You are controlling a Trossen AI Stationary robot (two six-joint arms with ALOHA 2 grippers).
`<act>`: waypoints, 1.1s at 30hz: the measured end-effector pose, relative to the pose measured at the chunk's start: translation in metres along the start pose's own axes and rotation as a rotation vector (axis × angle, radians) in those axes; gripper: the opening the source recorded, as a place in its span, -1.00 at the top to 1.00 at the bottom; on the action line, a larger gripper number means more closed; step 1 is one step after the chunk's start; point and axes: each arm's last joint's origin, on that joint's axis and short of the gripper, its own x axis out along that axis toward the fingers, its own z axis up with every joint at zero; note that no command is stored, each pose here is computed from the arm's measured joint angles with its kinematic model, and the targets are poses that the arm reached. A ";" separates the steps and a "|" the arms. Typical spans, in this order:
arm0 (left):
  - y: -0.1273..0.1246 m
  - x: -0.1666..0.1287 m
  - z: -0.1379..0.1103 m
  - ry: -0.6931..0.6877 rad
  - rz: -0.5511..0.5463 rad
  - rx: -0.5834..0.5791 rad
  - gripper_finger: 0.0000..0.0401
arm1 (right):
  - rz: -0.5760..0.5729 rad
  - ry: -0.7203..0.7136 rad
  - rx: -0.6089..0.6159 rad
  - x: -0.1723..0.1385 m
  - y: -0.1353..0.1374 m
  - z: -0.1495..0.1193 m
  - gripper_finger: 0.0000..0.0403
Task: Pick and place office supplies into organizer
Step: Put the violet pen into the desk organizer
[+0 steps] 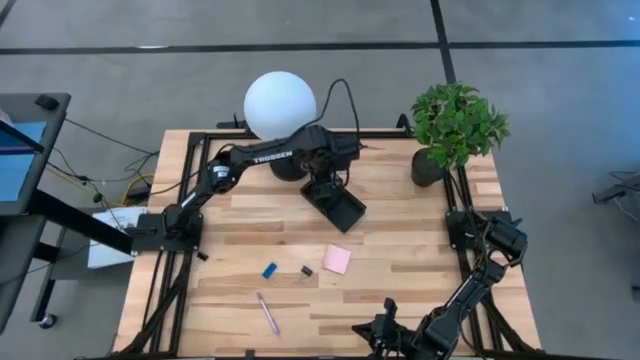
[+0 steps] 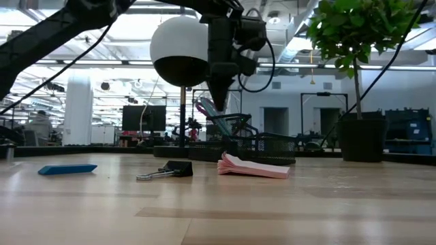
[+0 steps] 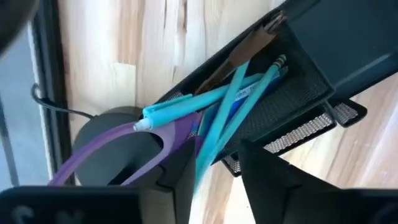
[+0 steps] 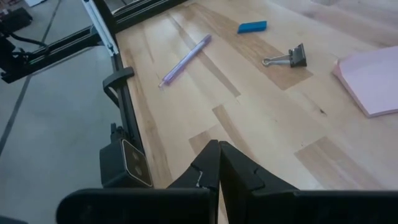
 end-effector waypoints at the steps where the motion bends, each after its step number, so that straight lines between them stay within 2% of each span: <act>1: -0.001 0.000 0.001 -0.003 0.007 0.001 0.38 | 0.000 0.000 0.001 0.000 0.000 0.000 0.99; 5: -0.010 -0.002 0.002 -0.009 0.000 0.009 0.32 | -0.006 -0.006 -0.004 0.000 -0.001 0.000 0.99; 11: -0.027 -0.025 0.000 -0.053 -0.113 -0.028 0.32 | -0.062 -0.057 -0.050 0.000 -0.006 0.000 0.99; 14: -0.028 -0.054 -0.009 -0.118 -0.077 -0.071 0.33 | -0.068 -0.074 -0.050 0.000 -0.006 0.001 0.99; 19: -0.036 -0.124 -0.042 -0.247 -0.016 -0.157 0.33 | -0.069 -0.075 -0.044 0.001 -0.006 0.002 0.99; 23: -0.063 -0.175 -0.072 -0.379 0.050 -0.165 0.33 | -0.057 -0.063 0.001 0.013 -0.005 0.007 0.99; 25: -0.079 -0.194 -0.087 -0.430 0.085 -0.166 0.33 | -0.027 0.012 -0.033 0.025 -0.006 0.010 0.97; 29: -0.117 -0.212 -0.110 -0.479 0.147 -0.167 0.33 | 0.097 0.093 -0.040 0.059 -0.003 0.020 0.87; 33: -0.148 -0.222 -0.124 -0.539 0.193 -0.160 0.33 | 0.215 0.086 -0.149 0.098 -0.007 0.023 0.70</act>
